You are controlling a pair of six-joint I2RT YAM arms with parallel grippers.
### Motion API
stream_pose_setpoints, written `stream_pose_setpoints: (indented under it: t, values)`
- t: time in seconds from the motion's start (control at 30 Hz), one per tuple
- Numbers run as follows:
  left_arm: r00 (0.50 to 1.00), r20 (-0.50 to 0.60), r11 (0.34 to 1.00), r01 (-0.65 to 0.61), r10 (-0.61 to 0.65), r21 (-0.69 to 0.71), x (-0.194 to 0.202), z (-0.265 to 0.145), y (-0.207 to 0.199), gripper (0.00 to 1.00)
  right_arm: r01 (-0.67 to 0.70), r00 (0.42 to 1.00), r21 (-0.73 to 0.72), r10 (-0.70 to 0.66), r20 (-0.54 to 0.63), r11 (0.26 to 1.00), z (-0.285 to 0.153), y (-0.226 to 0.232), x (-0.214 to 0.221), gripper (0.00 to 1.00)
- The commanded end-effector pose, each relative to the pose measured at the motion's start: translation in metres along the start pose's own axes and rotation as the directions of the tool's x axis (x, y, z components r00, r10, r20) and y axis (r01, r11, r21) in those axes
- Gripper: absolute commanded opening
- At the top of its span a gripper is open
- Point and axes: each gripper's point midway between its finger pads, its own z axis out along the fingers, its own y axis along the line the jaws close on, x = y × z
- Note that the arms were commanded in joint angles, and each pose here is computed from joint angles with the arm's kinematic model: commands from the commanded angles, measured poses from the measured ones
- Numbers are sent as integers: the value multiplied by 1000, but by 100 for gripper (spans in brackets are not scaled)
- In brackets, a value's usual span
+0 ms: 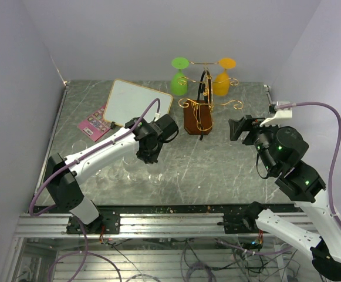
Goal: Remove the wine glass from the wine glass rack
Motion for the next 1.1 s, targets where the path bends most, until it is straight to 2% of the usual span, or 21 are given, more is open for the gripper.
stream_pose_setpoints:
  t: [0.0, 0.37, 0.47, 0.6, 0.67, 0.77, 0.9, 1.07]
  values:
    - [999, 38, 999, 4, -6, 40, -7, -9, -5, 22, 3, 1000, 7, -3, -1, 1000, -1, -2, 1, 82]
    - [992, 122, 999, 22, -27, 46, -23, -39, 4, 44, 6, 1000, 12, -6, -1, 1000, -2, -3, 0, 82]
    - [983, 178, 997, 26, -39, 74, -32, -54, 5, 47, 8, 1000, 13, -8, -2, 1000, -2, -3, 0, 82]
    - [950, 304, 991, 39, -77, 129, -51, -86, 9, 48, 3, 1000, 7, -3, -6, 1000, -1, -1, 0, 82]
    - [916, 386, 985, 44, -105, 164, -63, -105, 12, 49, 1, 1000, 4, -1, -18, 1000, -1, 0, 3, 82]
    - [833, 522, 968, 60, -182, 242, -79, -142, 19, 55, -5, 999, 3, 5, -42, 1000, -2, 0, 8, 82]
    - [669, 674, 931, 78, -313, 355, -95, -195, 33, 62, -32, 997, -2, 32, -77, 999, -5, 1, 17, 82]
    - [554, 740, 909, 76, -381, 411, -101, -221, 44, 72, -76, 991, 4, 76, -106, 997, -4, 5, 19, 82]
